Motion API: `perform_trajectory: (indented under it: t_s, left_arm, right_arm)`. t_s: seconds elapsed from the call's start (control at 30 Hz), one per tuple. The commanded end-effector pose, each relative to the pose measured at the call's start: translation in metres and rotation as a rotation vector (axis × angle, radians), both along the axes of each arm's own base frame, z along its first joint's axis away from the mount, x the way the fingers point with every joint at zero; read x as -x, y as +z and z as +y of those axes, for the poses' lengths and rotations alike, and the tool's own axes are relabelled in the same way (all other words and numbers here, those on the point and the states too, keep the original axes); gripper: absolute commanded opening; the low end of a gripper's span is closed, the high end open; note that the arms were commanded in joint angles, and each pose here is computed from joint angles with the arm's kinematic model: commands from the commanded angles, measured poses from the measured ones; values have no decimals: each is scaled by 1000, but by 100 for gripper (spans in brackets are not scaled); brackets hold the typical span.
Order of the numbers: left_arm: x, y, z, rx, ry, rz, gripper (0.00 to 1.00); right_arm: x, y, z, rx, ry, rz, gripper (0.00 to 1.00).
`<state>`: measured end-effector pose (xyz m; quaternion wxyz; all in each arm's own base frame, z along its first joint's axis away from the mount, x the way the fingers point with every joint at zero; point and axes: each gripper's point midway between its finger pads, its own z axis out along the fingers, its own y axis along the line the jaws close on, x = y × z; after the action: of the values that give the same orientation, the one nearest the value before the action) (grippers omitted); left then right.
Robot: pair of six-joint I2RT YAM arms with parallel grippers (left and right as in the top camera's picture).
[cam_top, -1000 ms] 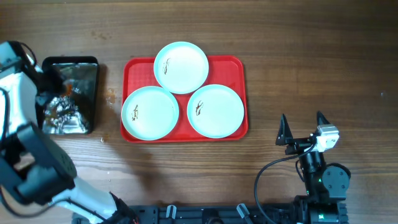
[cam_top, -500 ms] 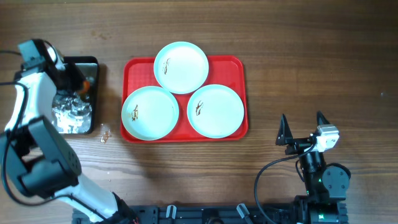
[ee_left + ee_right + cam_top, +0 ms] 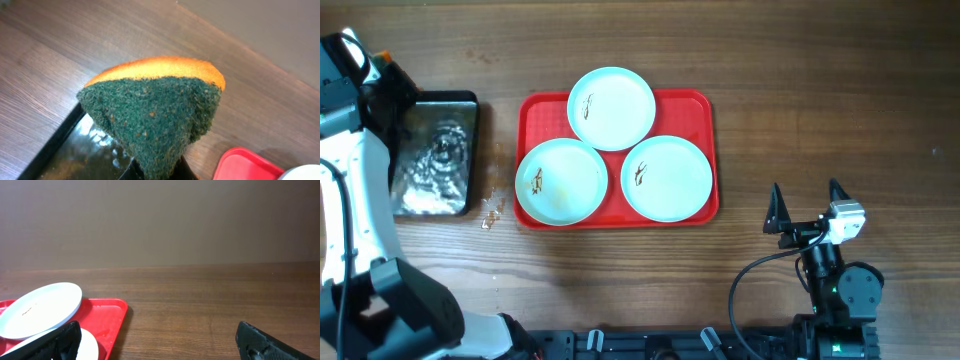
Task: Clean dirty plates on tray and stack at the side
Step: 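Dip and rub the sponge in the water with the left gripper, then carry the sponge with the left gripper onto the lower-left plate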
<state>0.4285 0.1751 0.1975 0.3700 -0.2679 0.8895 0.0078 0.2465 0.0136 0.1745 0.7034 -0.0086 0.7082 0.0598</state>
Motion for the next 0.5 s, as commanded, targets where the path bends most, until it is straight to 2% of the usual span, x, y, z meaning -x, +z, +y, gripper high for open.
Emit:
perform_trajectory:
  t_s: [0.0,0.07,0.13,0.37,0.47]
  left_arm:
    - [16,-115,1,93,-1,246,4]
    - [26,-142,5,124,16,321,4]
    - [29,-139,8,134,25,317,4]
    - [8,-35,-1,99,-40,40,4]
    - [7,-16,-1,77,-45,-7,4]
  right_arm:
    - [0,2,-2,18,-10,-13,100]
    - [0,2,-2,18,-10,-13,100]
    - [0,2,-2,18,-10,-13,100]
    - [0,2,-2,18,-10,-13,100]
    - [0,2,-2,17,-10,-13,100]
